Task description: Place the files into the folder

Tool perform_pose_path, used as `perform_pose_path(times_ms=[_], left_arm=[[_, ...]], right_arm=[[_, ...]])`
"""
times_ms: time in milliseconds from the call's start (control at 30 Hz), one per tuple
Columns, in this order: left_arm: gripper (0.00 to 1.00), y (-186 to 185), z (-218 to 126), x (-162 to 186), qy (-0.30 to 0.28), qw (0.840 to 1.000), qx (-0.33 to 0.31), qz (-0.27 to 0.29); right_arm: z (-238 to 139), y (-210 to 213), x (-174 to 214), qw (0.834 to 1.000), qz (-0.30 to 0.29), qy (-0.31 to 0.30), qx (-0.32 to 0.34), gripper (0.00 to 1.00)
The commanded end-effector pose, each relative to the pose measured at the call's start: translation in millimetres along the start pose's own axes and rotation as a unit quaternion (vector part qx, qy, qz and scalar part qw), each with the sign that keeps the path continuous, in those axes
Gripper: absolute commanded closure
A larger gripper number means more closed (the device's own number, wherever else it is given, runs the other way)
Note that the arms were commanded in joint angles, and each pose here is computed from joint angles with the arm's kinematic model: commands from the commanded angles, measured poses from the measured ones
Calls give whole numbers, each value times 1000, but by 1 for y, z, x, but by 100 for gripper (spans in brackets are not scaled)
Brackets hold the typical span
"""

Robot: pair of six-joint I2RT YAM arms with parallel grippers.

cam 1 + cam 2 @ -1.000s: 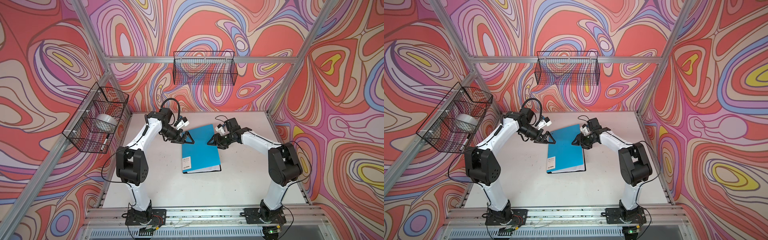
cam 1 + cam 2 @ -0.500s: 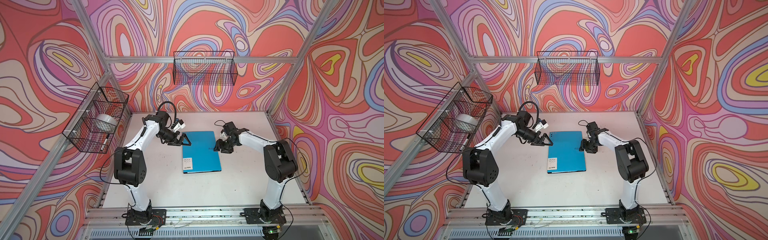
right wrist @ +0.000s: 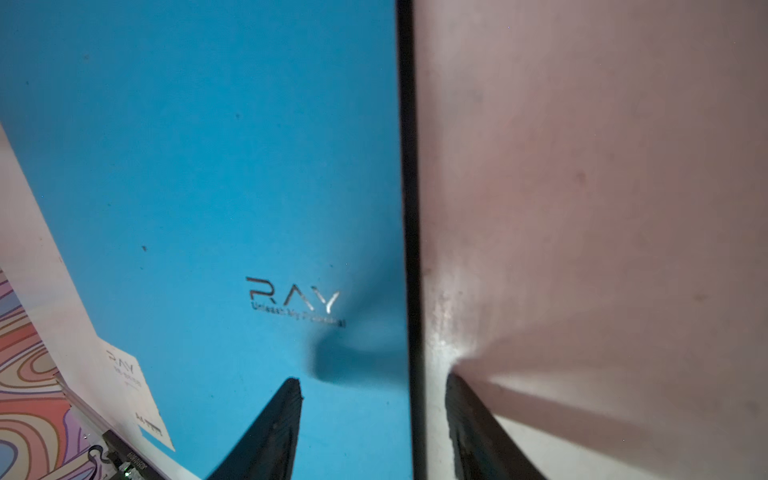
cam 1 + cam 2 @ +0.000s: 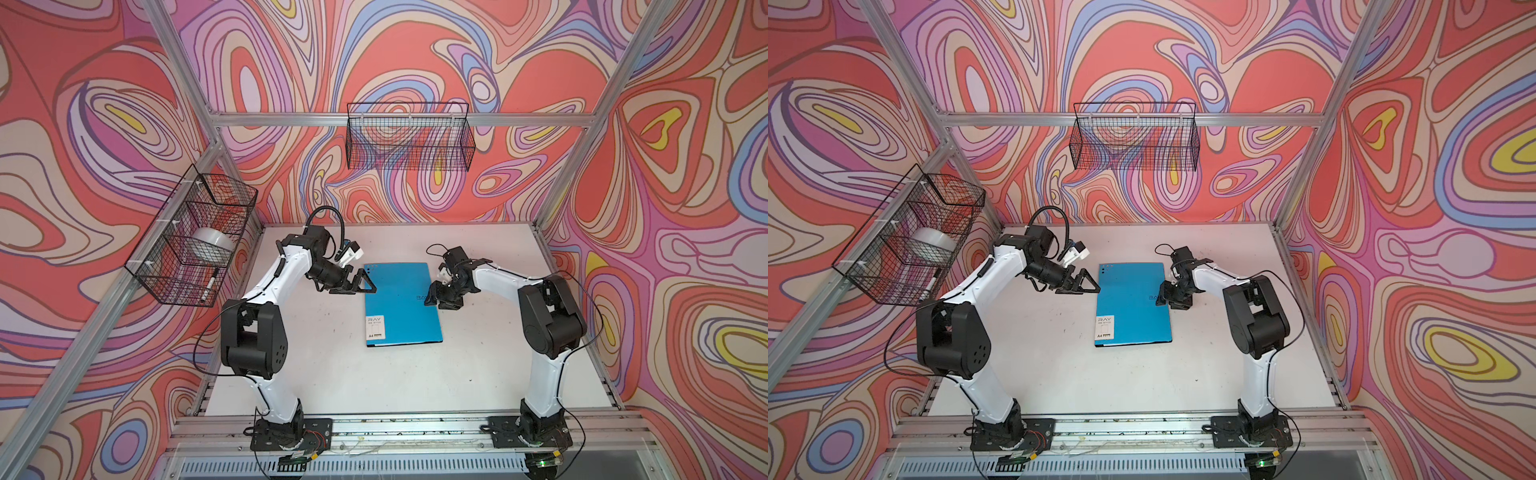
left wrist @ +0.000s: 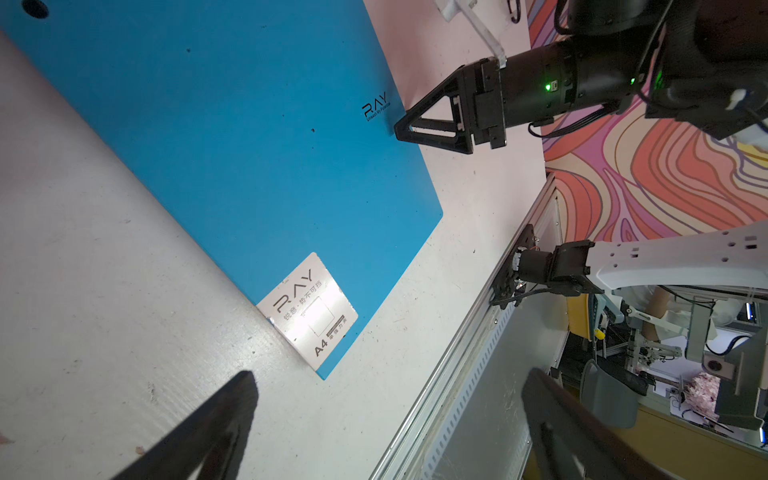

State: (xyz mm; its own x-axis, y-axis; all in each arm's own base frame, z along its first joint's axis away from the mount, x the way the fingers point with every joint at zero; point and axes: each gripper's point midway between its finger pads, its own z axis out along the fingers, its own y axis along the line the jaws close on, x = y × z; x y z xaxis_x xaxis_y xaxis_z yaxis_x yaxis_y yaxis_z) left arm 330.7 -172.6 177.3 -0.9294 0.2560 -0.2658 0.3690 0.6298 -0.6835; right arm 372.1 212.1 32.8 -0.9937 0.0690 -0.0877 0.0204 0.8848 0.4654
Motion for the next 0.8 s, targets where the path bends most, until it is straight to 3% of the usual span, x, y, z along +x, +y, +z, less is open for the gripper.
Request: perform_pose_path(times_ms=[0, 167, 267, 367, 467, 533, 600, 667, 767], left_arm=[[0, 1, -8, 2, -10, 1000, -8, 8], [0, 10, -14, 2, -16, 1000, -21, 5], [0, 21, -18, -1, -28, 999, -38, -6], [0, 38, -26, -9, -68, 995, -77, -19], [0, 63, -40, -18, -126, 980, -155, -25], [0, 79, -48, -21, -154, 966, -208, -15], [0, 93, -56, -22, -187, 951, -246, -2], [0, 111, -67, -22, -227, 930, -289, -1], [0, 129, -85, -23, -299, 895, -330, 14]], right_arm=[[13, 15, 4, 1000, -3, 17, -23, 42], [13, 23, 3, 999, -2, 18, -31, 42], [7, 16, -1, 1000, 0, 5, 0, 41], [-12, 7, -15, 998, -11, -41, 46, 40], [-44, 7, -38, 989, -33, -124, 73, 37], [-68, 7, -54, 978, -48, -184, 81, 36], [-101, 9, -70, 957, -66, -267, 96, 32], [-125, 5, -80, 932, -89, -332, 114, 7], [-155, -3, -89, 891, -114, -414, 145, 4]])
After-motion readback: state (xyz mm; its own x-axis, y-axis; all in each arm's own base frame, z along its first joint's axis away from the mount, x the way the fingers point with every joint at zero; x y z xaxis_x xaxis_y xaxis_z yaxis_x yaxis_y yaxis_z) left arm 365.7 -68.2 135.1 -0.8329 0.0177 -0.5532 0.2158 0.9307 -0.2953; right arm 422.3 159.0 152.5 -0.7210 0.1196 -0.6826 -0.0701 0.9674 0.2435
